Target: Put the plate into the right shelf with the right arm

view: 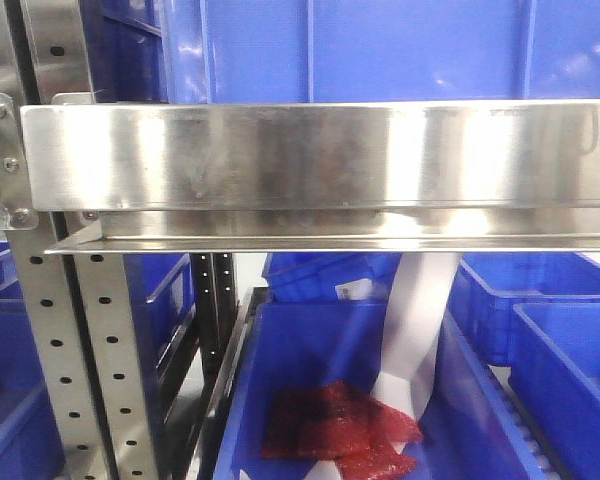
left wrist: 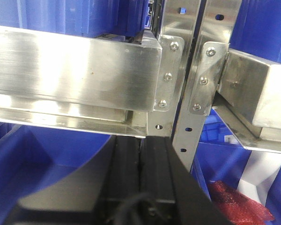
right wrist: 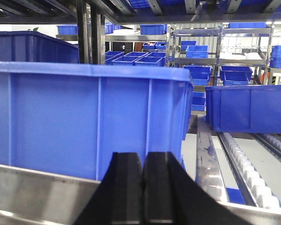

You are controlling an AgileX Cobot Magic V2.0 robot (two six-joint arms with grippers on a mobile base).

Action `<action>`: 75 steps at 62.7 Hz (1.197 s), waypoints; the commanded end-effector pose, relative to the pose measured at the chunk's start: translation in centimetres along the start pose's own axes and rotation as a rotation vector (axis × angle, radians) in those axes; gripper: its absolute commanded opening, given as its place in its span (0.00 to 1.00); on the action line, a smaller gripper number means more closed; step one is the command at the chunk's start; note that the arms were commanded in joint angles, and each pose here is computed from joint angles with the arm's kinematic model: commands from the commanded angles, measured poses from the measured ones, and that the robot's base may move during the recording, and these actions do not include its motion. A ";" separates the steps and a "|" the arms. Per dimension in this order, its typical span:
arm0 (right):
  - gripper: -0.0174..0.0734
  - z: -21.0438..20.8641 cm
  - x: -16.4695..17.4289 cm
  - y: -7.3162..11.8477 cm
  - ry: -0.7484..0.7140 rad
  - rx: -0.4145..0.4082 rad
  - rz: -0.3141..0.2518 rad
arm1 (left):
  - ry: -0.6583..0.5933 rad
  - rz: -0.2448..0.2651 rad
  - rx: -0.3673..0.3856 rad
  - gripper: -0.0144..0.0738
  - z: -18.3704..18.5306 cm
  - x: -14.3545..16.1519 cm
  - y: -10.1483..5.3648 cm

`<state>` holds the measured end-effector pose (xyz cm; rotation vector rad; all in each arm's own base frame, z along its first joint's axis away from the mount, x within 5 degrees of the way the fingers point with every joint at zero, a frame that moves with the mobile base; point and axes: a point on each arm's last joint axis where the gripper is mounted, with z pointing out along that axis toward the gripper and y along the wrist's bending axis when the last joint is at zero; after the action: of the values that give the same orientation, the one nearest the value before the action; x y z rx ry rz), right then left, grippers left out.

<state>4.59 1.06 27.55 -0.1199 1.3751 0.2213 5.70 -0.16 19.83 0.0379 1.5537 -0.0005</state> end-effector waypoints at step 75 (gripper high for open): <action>0.25 -0.6 5.8 -1.5 0.015 0.217 -0.107 | -0.089 -0.015 -0.012 0.02 -0.1 -0.5 0.1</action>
<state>5.67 0.07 20.38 -0.0081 1.5029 0.0105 5.70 -0.16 19.83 0.0379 1.5537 -0.0005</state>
